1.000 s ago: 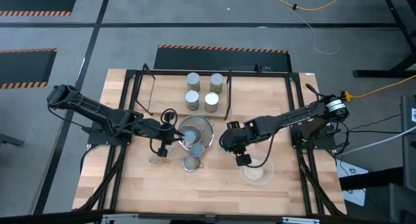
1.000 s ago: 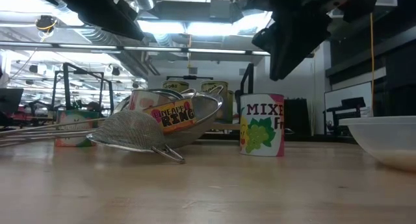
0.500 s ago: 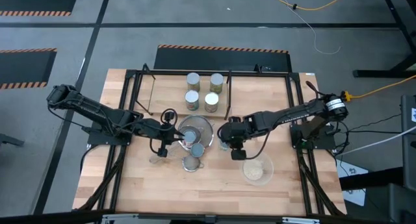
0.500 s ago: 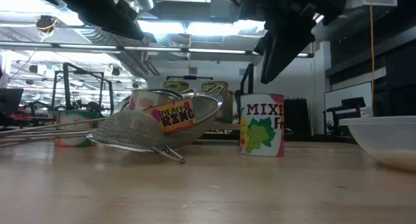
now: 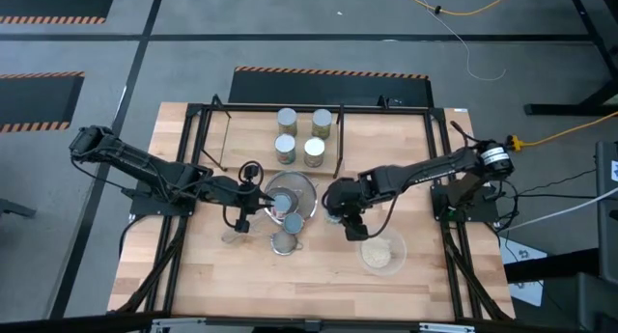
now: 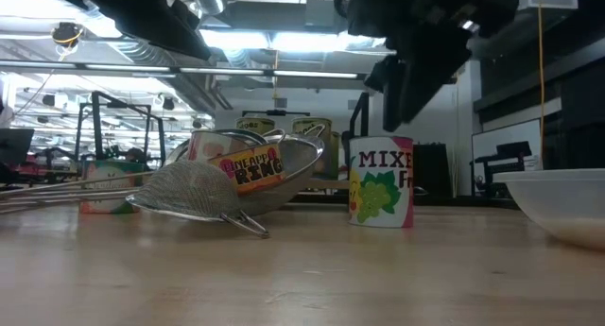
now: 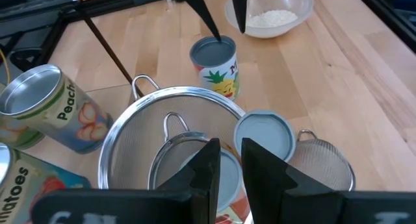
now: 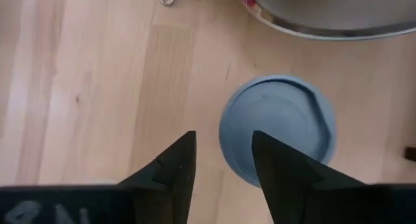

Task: Pick and place cans onto a shelf
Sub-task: Put the canned mixed fruit on the shelf

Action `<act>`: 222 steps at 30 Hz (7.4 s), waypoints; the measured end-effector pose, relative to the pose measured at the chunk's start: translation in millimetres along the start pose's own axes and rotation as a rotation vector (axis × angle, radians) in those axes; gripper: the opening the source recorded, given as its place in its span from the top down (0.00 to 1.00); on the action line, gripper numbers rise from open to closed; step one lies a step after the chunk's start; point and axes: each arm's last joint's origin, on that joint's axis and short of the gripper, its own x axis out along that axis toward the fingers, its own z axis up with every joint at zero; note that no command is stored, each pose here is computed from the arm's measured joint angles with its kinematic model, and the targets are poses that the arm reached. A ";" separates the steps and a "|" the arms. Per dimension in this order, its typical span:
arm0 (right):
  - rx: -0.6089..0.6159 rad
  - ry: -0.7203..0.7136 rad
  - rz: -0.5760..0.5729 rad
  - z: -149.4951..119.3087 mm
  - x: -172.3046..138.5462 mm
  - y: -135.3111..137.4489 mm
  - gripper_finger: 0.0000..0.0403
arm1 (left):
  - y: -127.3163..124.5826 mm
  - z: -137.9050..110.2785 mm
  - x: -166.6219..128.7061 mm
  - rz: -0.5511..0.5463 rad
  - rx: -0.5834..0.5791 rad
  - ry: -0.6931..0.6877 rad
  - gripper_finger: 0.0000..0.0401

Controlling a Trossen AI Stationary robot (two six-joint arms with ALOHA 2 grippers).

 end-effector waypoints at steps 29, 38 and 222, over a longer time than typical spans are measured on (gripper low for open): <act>0.001 0.040 0.001 6.5 14.1 0.0 0.96 | 2.6 6.8 -8.8 0.001 -0.011 -0.071 0.86; -0.011 -0.023 0.037 41.3 -35.1 3.8 0.96 | 15.7 15.6 -54.2 0.006 -0.055 -0.228 0.86; -0.060 -0.158 0.257 46.5 -70.7 -100.1 0.76 | 43.2 13.3 -91.3 0.272 -0.218 -0.339 0.75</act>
